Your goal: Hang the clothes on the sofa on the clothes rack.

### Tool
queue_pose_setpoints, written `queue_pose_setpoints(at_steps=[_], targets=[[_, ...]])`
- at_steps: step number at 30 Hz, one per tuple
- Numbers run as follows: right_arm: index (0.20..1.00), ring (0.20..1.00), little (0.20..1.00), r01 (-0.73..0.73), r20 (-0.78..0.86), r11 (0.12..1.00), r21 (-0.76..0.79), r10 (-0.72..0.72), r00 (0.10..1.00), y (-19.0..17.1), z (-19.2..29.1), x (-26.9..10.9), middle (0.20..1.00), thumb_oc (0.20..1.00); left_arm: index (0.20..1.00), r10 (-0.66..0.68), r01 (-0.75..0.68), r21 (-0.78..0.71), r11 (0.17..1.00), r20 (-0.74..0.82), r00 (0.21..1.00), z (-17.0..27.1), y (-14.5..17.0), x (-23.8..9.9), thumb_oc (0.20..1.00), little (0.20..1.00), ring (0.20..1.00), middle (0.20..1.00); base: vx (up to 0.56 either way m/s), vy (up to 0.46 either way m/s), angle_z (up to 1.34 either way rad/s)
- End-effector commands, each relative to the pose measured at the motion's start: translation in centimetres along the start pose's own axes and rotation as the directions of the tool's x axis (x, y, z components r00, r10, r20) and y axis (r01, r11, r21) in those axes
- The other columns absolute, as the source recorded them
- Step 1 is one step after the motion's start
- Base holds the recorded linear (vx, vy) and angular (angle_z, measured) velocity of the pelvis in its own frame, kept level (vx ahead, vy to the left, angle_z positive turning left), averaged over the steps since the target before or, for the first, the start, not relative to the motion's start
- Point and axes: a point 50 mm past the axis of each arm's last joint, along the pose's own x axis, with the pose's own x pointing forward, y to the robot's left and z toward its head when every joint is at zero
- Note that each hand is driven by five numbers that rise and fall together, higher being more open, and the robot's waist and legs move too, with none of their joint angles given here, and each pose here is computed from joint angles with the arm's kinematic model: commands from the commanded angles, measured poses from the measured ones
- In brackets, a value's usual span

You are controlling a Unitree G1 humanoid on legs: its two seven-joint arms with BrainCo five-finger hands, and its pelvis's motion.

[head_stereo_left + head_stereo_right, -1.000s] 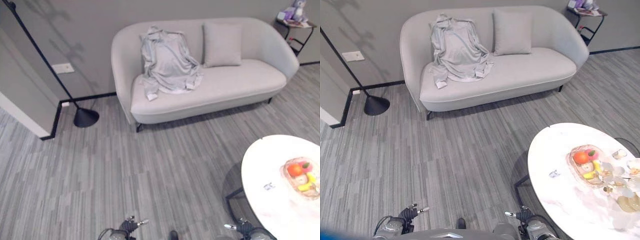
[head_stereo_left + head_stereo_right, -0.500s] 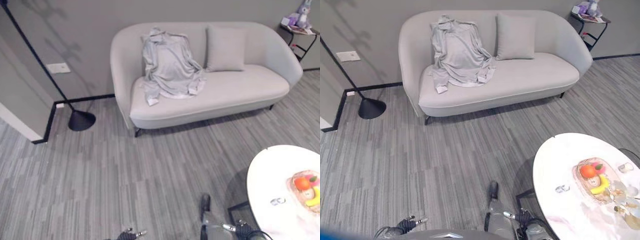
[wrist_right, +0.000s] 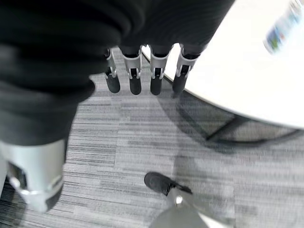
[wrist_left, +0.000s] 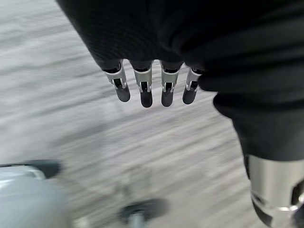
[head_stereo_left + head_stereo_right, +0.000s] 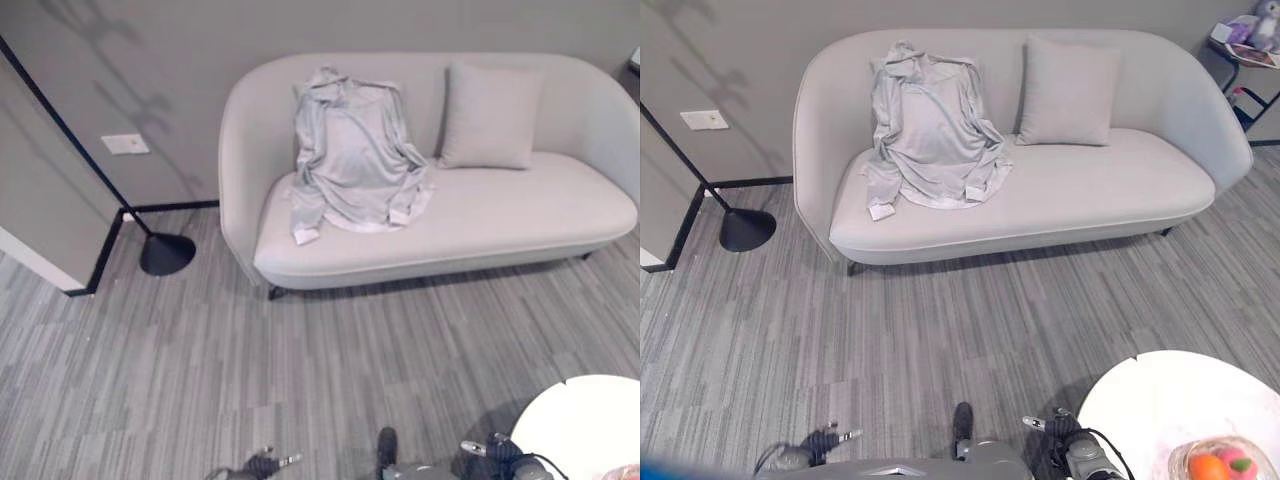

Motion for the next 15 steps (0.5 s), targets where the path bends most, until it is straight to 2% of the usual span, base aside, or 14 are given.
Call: queue_pose_setpoints(at_steps=[1,6,12,15], targets=[[1.0,1.0,1.0,0.007,-0.012,0.999,0.054,-0.006,1.0,0.2,-0.6,-0.1,1.0,1.0,1.0,0.022,-0.022,0.023,0.999,0.022,1.0,0.1,1.1,-0.1,1.0,1.0,1.0,1.0,0.29,-0.126,0.03],[1.0,1.0,1.0,0.019,-0.001,0.998,0.062,-0.019,1.0,-0.3,-0.3,-0.1,1.0,1.0,1.0,0.014,-0.014,-0.01,1.0,0.021,1.0,0.0,0.7,-0.1,1.0,1.0,1.0,1.0,0.28,-0.084,0.07],[1.0,1.0,1.0,0.038,0.011,0.998,0.057,-0.038,0.999,-0.7,0.2,0.0,1.0,1.0,1.0,0.002,-0.002,-0.005,1.0,-0.013,1.0,-0.8,0.3,-0.2,1.0,1.0,1.0,1.0,0.26,0.035,0.2],[1.0,1.0,1.0,0.02,0.0,0.999,0.031,-0.02,1.0,-0.2,0.1,0.0,1.0,1.0,1.0,-0.006,0.005,-0.015,1.0,-0.069,0.998,-2.5,0.2,-0.5,1.0,1.0,1.0,1.0,0.47,0.151,-0.88]])
